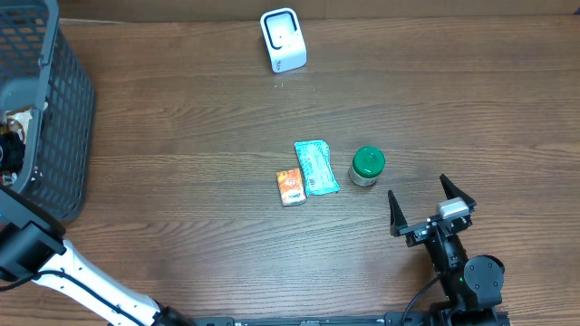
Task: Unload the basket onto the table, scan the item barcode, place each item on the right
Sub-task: 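Return the left gripper into the basket toward the remaining items, then grasp the bag with yellow marker and red bar, lift out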
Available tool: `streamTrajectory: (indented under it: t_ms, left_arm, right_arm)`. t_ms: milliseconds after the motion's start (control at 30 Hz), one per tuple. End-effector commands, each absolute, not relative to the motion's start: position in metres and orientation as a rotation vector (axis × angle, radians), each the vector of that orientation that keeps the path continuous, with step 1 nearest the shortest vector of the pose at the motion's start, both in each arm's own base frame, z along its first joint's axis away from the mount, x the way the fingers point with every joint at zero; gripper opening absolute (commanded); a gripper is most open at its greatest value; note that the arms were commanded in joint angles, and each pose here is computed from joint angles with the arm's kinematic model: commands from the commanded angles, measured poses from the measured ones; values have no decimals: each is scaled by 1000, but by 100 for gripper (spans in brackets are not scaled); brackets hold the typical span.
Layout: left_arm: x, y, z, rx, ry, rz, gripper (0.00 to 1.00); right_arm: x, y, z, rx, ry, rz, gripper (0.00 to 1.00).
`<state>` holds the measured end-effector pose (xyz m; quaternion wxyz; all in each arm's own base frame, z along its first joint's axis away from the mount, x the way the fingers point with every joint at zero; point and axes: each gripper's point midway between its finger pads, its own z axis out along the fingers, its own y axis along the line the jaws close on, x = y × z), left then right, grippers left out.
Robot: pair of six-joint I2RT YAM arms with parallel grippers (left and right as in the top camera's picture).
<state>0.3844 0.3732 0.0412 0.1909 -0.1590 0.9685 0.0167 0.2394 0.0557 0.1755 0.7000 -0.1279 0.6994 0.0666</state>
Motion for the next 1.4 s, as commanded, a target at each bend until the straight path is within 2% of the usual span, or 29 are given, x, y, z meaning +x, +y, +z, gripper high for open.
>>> streamTrajectory:
  t_ms: [0, 200, 367, 733, 900, 1033, 1200, 1367]
  left_arm:
    - [373, 353, -1, -502, 2806, -75, 4]
    - [383, 361, 23, -615, 2726, -58, 4]
    - [394, 369, 76, -669, 2617, 9, 4]
    - [400, 347, 259, -663, 2308, 343, 4]
    - [386, 310, 355, -663, 2102, 436, 4]
    - [370, 267, 410, -688, 1970, 379, 4]
    - [352, 190, 428, -680, 1985, 222, 4]
    - [348, 124, 395, -639, 2173, 87, 4]
  right_arm:
    - [239, 57, 173, -293, 1556, 155, 100]
    - [239, 57, 173, -293, 1557, 155, 100]
    - [239, 57, 173, -293, 1556, 155, 100]
    - [239, 57, 173, -293, 1556, 155, 100]
    - [239, 57, 173, -293, 1557, 155, 100]
    - [239, 57, 173, -293, 1556, 155, 100]
    - [239, 57, 173, -293, 1556, 155, 100]
    - [239, 57, 173, -293, 1556, 155, 100]
